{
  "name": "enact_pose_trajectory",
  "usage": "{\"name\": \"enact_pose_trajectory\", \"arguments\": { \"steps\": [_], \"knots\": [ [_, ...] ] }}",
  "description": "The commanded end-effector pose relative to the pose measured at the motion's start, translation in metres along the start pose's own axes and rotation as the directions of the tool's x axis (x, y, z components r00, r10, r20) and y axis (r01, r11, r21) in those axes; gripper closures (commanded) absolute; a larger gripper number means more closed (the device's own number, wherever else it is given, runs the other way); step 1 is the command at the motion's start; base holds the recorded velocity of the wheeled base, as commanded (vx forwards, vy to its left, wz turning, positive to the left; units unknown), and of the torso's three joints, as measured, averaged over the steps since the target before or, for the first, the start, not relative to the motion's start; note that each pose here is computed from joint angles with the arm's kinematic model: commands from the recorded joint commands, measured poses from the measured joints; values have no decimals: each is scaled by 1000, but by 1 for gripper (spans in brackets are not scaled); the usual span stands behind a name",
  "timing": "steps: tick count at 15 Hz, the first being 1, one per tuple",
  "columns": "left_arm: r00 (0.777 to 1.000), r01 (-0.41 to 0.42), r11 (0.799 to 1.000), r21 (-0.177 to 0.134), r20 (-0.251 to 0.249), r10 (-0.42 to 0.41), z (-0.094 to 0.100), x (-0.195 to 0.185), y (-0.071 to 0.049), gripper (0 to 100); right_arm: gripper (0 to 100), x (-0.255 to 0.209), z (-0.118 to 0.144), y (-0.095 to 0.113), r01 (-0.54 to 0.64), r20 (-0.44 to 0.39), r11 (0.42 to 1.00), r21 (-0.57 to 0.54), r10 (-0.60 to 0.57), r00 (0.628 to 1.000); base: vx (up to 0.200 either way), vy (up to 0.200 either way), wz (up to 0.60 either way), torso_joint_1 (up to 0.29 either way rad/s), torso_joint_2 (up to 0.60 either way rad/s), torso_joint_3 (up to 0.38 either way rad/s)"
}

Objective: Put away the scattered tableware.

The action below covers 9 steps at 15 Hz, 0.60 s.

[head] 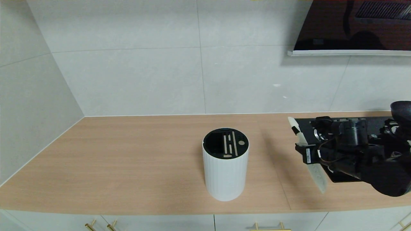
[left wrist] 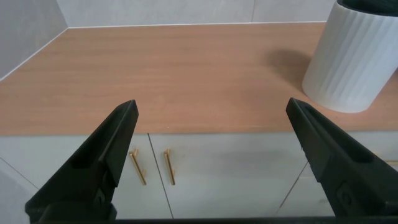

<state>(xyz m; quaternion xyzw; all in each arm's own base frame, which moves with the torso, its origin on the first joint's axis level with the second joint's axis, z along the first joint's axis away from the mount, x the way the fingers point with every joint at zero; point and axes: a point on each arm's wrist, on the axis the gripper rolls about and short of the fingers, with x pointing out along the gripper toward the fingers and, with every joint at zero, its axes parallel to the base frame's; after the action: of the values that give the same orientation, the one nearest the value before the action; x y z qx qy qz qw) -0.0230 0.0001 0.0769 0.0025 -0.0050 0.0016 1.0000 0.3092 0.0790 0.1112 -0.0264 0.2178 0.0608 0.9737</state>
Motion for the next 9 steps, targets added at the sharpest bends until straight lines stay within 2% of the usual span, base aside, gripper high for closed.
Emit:
{"name": "enact_pose_trajectory", "arguments": {
  "steps": [1,2,3,4,5,6,7,9],
  "knots": [
    [998,8,1000,-5,62,-7,13,-3,0,0,100,-38,22,12,-53,108,999,-6,53,993,0,0,0,0,0,0],
    [997,23,1000,-2,76,-23,20,-6,0,0,100,-47,27,15,-62,135,998,-9,63,989,0,0,0,0,0,0],
    [996,69,998,2,64,-69,28,-8,-1,0,100,-55,33,17,-73,162,997,-10,74,984,0,0,0,0,0,0],
    [983,183,983,-1,17,-183,45,-8,-3,0,100,-63,40,20,-90,195,996,-13,91,977,0,0,0,0,0,0],
    [959,282,959,-11,-27,-282,62,-7,-5,0,100,-66,47,24,-104,221,994,-17,105,970,0,0,0,0,0,0],
    [947,318,948,-18,-46,-318,71,-5,-5,0,100,-65,51,25,-108,236,994,-16,109,966,0,0,0,0,0,0],
    [905,412,910,-42,-93,-414,102,8,-8,0,100,-61,66,34,-132,276,991,-21,132,952,0,0,0,0,0,0],
    [847,503,860,-86,-146,-511,136,37,-11,0,100,-51,77,46,-159,294,987,-31,161,942,0,0,0,0,0,0]
  ]
}}
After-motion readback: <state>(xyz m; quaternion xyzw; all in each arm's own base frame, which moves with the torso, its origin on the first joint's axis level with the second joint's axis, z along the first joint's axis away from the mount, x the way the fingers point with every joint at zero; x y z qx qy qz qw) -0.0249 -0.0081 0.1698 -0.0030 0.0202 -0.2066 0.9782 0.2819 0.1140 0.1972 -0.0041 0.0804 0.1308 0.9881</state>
